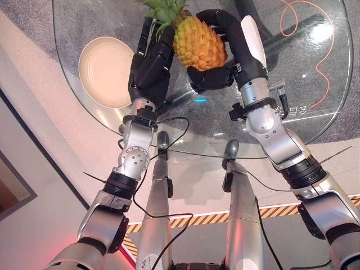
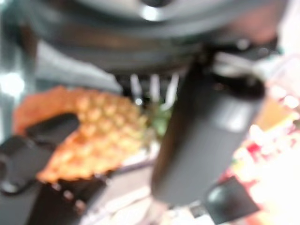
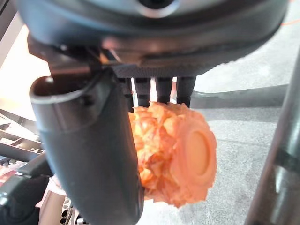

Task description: Pick up the fruit to the plate

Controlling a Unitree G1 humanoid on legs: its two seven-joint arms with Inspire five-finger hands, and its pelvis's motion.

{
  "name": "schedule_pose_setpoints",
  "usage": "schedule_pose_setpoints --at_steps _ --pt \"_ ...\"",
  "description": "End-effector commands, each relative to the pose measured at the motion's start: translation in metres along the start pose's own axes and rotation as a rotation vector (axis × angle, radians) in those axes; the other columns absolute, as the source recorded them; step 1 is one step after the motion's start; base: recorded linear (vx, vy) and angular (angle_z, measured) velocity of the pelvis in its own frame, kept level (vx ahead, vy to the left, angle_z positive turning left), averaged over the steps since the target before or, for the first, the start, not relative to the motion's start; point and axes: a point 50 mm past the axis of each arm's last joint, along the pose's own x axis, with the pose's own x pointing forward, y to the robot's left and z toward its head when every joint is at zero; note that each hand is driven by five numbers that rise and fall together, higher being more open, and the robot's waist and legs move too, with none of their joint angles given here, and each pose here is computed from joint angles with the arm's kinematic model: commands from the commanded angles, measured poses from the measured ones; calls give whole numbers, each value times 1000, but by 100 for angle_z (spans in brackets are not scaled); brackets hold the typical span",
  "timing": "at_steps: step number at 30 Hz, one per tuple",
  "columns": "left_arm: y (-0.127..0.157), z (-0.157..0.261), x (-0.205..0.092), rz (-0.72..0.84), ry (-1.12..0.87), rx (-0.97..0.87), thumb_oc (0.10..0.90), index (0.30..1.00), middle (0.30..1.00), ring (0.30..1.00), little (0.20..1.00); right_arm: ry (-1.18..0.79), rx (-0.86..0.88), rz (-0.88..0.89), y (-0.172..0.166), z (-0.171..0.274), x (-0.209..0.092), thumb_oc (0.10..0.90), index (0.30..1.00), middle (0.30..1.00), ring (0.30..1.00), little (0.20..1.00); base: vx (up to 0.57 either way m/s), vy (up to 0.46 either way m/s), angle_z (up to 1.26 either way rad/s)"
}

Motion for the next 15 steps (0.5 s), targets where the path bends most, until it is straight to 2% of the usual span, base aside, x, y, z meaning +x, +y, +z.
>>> schedule_pose_setpoints --at_steps 1,15 --pt "-65 27 25 -272 -158 -17 800 900 900 900 900 -431 38 -14 -8 92 12 100 300 300 300 200 0 0 0" --pt "-65 27 26 -255 -143 -46 800 900 900 900 900 -513 -78 44 -5 101 11 100 300 300 300 200 0 0 0"
